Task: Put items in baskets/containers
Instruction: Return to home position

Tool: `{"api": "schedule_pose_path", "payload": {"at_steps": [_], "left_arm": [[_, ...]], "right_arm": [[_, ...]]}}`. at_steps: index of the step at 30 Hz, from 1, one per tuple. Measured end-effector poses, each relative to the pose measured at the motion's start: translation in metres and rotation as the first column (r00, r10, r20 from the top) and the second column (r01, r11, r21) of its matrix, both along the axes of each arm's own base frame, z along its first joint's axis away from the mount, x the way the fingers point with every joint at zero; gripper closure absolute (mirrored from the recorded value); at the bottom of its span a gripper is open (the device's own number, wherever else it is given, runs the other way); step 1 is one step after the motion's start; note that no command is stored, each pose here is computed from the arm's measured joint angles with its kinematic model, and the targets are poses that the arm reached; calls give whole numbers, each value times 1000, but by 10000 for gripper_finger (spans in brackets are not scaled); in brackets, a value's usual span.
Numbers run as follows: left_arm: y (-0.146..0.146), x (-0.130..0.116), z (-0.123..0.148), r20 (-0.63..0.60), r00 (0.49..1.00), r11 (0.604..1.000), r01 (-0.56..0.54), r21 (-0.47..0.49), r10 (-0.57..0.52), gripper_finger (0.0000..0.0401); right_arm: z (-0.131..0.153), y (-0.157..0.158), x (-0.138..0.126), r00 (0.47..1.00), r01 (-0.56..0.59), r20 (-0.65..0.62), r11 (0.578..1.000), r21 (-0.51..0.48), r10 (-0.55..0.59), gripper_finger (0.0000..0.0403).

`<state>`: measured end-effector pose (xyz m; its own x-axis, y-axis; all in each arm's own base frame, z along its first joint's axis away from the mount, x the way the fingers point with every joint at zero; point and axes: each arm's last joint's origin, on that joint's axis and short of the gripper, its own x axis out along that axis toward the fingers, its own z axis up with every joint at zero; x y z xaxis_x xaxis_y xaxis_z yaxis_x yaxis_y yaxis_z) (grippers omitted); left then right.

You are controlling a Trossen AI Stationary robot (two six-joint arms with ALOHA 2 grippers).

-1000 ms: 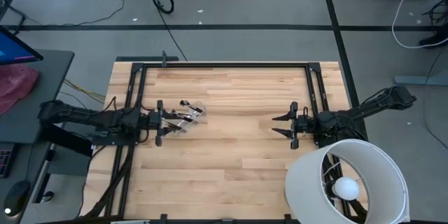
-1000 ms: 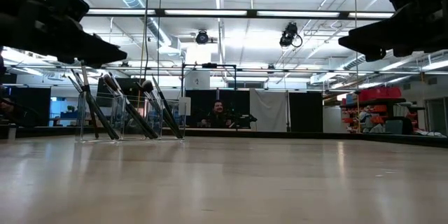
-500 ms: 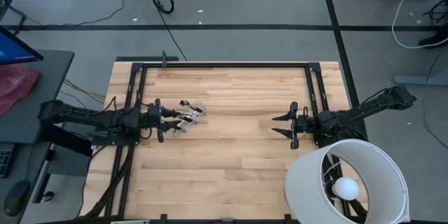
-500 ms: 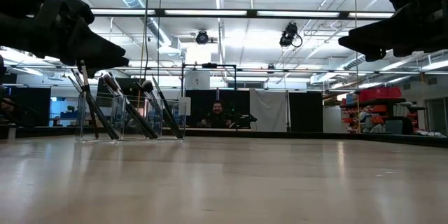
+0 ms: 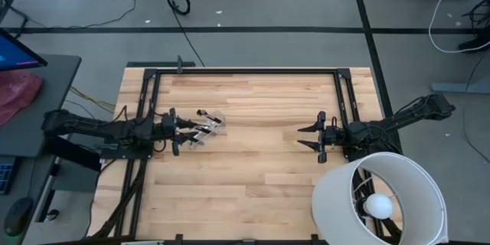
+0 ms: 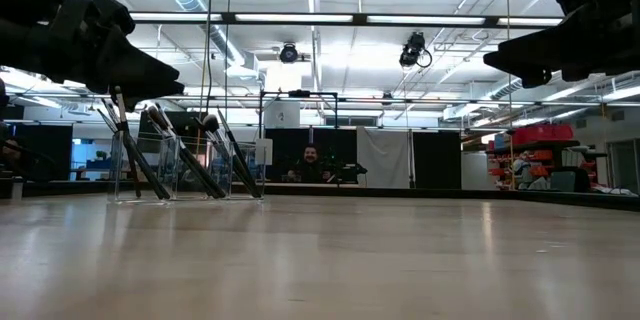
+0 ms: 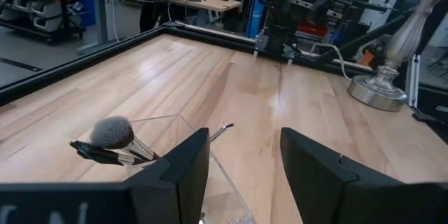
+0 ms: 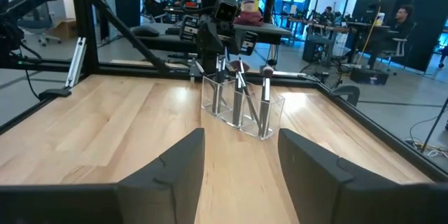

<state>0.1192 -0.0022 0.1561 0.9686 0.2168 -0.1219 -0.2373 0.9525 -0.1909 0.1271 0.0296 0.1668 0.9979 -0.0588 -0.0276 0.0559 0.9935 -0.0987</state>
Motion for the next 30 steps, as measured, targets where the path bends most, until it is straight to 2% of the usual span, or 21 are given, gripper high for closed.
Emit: {"api": "schedule_pose_path", "payload": {"at_steps": [20,30], "left_arm": [[0,-1,1,9,1000,1000,1,-1,-1,220],[1,-7,12,123,992,1000,1,-11,0,220]], "right_arm": [[0,0,0,1000,0,0,1000,0,0,215],[0,0,0,1000,0,-1,1000,-1,0,215]]}}
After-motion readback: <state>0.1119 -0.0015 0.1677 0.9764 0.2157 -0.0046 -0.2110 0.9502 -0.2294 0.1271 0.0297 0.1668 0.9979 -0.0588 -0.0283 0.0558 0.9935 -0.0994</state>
